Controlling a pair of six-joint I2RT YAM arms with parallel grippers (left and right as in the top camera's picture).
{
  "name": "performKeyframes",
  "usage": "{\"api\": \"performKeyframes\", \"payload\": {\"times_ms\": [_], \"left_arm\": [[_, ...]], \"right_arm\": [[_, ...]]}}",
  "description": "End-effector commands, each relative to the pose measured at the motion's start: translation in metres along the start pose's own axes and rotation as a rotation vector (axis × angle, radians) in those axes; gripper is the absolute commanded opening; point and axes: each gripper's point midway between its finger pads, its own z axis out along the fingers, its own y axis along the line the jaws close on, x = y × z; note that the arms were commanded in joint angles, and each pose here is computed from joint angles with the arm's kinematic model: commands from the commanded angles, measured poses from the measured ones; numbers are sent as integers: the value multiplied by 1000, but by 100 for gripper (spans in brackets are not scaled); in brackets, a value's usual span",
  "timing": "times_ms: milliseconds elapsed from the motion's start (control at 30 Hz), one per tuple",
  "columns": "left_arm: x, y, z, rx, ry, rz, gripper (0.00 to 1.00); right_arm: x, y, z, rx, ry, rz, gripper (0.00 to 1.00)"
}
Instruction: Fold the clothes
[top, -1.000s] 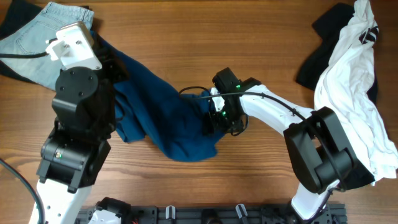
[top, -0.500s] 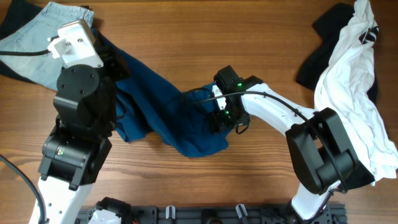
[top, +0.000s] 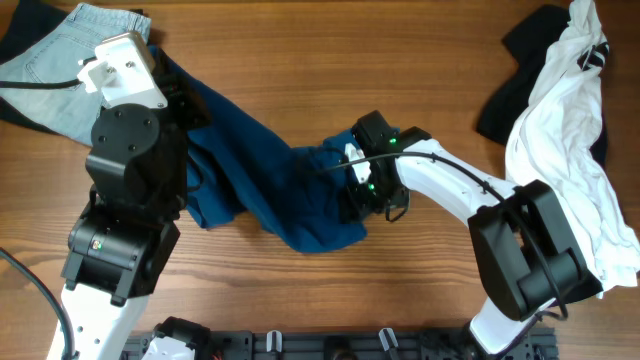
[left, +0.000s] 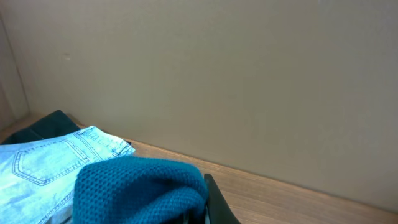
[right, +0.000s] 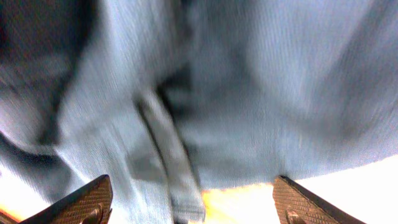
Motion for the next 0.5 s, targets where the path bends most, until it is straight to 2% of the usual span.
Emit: {"api": "performKeyframes", "payload": {"times_ms": [0, 100, 300, 467], "left_arm": [[-10, -5, -3, 21, -22, -18, 4], [-9, -8, -3, 42, -16, -18, 4], [-8, -10, -3, 50, -13, -17, 4], [-8, -11, -3, 57, -11, -17, 4]], "right_arm": [[10, -9, -11, 102, -5, 18, 83], [17, -22, -15, 230, 8, 23, 86], [24, -19, -15, 303, 22, 13, 87], [26, -4, -10, 292, 25, -39, 90]]}}
